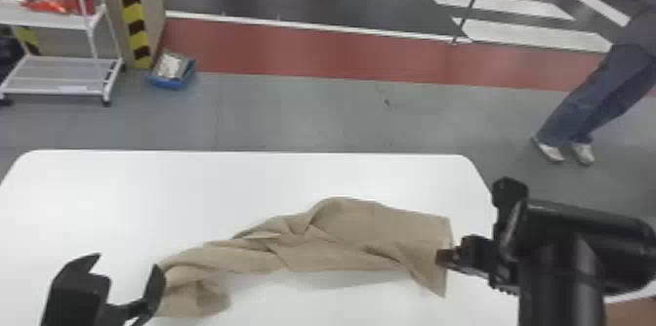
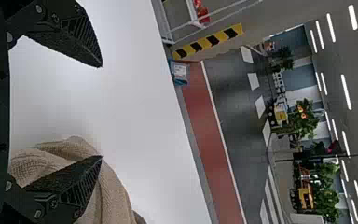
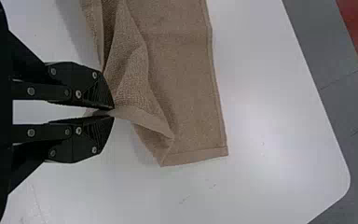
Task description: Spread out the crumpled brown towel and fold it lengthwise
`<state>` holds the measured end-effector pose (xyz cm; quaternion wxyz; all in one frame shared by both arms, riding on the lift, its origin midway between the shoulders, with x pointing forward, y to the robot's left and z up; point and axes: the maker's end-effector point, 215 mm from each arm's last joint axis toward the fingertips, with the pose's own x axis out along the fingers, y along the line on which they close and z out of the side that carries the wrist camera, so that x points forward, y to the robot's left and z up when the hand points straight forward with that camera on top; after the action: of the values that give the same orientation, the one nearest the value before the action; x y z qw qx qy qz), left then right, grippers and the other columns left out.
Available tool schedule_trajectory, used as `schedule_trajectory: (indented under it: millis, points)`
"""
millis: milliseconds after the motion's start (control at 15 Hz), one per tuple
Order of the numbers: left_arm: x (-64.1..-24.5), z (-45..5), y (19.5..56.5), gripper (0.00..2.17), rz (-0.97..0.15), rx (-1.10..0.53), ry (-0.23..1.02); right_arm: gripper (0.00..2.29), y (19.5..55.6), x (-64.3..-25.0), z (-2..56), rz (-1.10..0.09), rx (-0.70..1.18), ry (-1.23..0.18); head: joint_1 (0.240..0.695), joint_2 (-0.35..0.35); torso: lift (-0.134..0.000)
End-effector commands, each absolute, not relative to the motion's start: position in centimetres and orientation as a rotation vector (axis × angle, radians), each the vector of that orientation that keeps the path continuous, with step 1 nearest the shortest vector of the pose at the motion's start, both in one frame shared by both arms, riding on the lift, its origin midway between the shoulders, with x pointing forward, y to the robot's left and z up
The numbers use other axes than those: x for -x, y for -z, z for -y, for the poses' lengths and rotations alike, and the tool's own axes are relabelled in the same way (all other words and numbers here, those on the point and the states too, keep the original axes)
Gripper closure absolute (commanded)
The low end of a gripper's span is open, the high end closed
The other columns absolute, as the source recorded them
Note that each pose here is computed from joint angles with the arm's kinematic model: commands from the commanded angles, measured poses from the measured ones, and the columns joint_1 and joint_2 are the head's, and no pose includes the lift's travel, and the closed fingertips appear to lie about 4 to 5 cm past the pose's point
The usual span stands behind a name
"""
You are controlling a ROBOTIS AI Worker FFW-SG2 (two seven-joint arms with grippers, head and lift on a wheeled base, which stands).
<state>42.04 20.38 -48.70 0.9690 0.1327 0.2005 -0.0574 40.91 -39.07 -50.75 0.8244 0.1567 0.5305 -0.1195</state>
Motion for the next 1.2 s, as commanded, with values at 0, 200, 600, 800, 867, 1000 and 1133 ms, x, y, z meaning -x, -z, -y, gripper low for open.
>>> schedule_trajectory:
  millis: [0,200,600,800,867,1000,1133]
  points:
    - [-43.0,-20.8,48.2,0.21,-0.382,-0.262,0.117,0.00,51.7,-38.4,39.7,-1.139,-0.363,0.271,0.695,-0.248,0.000]
    - [-45.4,-19.7,47.0,0.21,-0.349,-0.180,0.207,0.05,53.4,-34.4,41.1,-1.155,-0.440,0.299,0.695,-0.272,0.000]
    - [-50.4,-12.0,49.5,0.19,-0.315,-0.254,0.509,0.06,54.9,-30.9,45.4,-1.052,-0.458,0.335,0.695,-0.350,0.000]
    - [-49.1,-8.1,50.3,0.23,-0.342,-0.290,0.640,0.06,55.0,-30.6,45.4,-1.048,-0.449,0.332,0.695,-0.350,0.000]
    - [-48.4,-7.3,51.1,0.27,-0.378,-0.286,0.681,0.06,55.1,-30.7,45.2,-1.049,-0.450,0.325,0.695,-0.350,0.000]
    - [-47.7,-5.9,51.8,0.27,-0.425,-0.276,0.740,0.06,55.1,-31.0,44.7,-1.052,-0.448,0.314,0.695,-0.350,0.000]
    - [-47.9,-4.3,51.8,0.27,-0.425,-0.311,0.768,0.06,55.1,-31.2,44.1,-1.050,-0.453,0.297,0.695,-0.350,0.000]
